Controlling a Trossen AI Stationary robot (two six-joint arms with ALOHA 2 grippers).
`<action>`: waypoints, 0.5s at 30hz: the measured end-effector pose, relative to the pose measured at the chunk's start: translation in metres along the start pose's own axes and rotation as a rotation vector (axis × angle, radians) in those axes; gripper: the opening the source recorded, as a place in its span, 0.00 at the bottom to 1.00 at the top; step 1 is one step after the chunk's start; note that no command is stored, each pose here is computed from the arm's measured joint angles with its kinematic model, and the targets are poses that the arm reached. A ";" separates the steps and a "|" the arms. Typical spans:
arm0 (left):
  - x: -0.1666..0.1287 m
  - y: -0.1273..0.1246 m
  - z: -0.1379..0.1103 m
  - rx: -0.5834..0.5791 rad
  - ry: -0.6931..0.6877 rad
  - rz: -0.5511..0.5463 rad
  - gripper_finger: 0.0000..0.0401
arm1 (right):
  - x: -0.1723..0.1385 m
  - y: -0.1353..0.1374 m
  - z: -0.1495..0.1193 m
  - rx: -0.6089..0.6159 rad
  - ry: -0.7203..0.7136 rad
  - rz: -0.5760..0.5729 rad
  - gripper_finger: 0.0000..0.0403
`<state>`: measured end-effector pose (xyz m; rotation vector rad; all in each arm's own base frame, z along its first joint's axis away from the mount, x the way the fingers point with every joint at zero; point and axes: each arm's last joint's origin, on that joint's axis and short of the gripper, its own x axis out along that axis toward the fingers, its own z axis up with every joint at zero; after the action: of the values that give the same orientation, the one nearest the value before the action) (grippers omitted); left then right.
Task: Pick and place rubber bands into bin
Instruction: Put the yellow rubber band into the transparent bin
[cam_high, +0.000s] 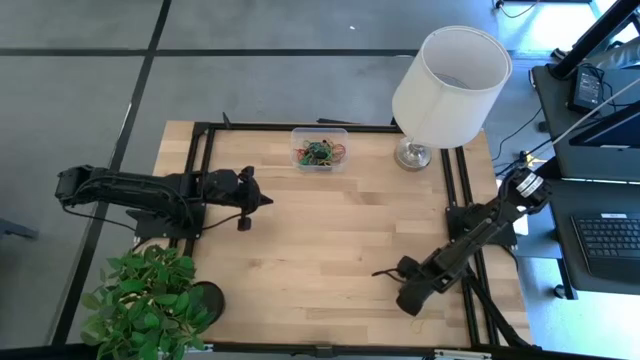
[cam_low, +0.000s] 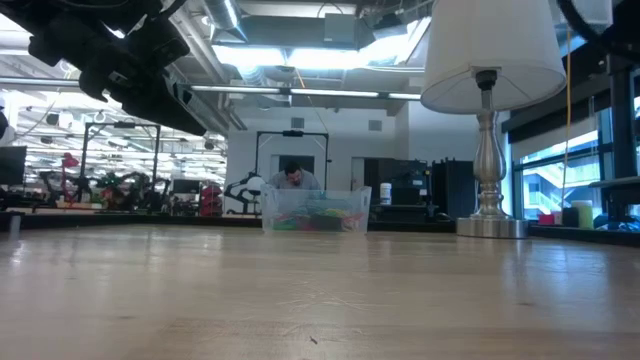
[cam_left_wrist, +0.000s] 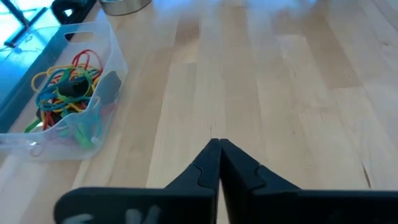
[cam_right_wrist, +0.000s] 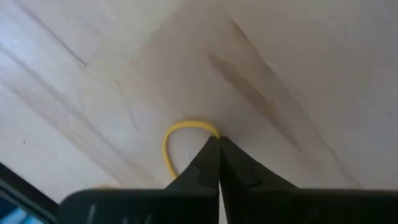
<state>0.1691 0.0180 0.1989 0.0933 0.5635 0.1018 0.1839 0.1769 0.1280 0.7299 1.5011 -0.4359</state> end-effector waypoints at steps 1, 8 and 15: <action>0.000 0.000 0.000 0.014 0.000 0.000 0.01 | -0.001 0.000 0.004 -0.012 0.007 0.003 0.00; 0.000 0.000 0.000 0.031 0.000 0.000 0.01 | -0.015 0.010 0.041 -0.114 -0.163 0.003 0.00; 0.000 0.000 0.000 0.031 0.000 0.000 0.02 | -0.049 0.027 0.087 -0.287 -0.342 0.017 0.00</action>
<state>0.1691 0.0180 0.1990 0.1231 0.5652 0.0933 0.2634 0.1296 0.1733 0.4168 1.2019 -0.3059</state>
